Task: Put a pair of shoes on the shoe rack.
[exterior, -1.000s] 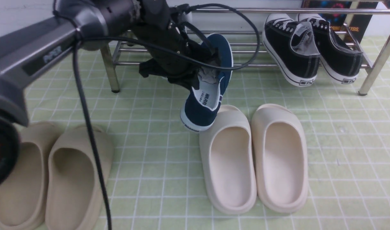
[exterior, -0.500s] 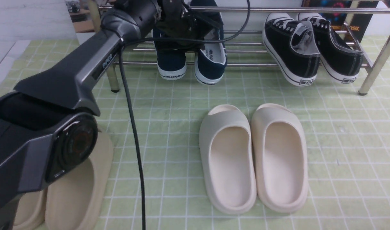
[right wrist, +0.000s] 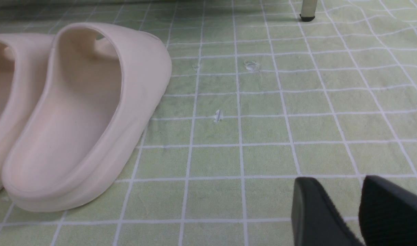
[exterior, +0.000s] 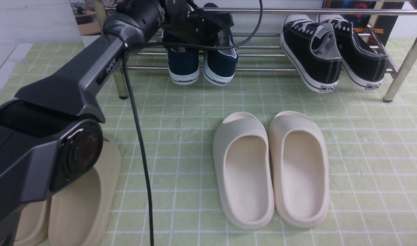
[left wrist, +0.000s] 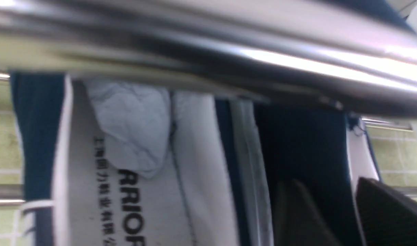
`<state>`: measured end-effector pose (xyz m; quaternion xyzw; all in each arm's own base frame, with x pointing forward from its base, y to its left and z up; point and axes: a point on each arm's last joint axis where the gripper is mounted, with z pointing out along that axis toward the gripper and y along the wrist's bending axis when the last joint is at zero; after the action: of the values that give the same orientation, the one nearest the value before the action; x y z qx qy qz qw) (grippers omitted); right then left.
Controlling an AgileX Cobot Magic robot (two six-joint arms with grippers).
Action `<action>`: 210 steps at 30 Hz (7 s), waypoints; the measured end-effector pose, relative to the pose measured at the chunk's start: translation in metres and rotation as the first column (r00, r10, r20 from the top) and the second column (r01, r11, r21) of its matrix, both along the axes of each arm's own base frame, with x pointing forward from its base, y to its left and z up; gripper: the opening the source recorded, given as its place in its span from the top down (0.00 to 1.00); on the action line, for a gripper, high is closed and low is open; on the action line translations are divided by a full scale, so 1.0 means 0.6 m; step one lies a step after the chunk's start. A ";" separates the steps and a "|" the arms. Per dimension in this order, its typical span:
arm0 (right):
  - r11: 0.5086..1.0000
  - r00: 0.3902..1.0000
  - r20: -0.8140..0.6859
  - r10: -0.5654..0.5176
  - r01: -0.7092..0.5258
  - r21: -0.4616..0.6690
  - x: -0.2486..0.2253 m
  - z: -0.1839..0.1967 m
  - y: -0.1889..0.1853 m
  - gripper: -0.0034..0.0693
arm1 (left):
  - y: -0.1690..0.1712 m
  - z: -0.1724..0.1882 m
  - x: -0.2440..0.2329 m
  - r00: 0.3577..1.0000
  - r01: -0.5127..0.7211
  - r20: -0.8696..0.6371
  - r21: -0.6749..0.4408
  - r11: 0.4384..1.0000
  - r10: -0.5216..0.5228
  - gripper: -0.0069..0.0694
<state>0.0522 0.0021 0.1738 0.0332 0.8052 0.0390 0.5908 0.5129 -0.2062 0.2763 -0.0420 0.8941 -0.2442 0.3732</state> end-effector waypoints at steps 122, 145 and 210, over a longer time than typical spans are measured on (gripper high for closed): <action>1.000 1.000 0.000 0.000 0.000 -0.001 0.000 0.000 0.000 0.62 | 0.117 0.073 -0.023 0.971 -0.201 -0.110 0.120 0.972 0.214 0.31; 1.000 1.000 0.000 0.000 0.000 0.000 0.000 0.000 0.000 0.62 | -0.028 0.043 -0.049 1.000 0.015 -0.006 0.220 0.975 -0.014 0.70; 1.000 1.000 0.000 0.000 0.000 0.000 0.000 0.000 0.000 0.62 | 0.037 0.220 -0.177 0.977 0.202 -0.031 0.463 0.863 -0.212 0.92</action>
<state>0.0522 0.0021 0.1738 0.0332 0.8052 0.0387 0.5908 0.4066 -0.1840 0.4085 0.1471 0.9216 -0.0630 0.3535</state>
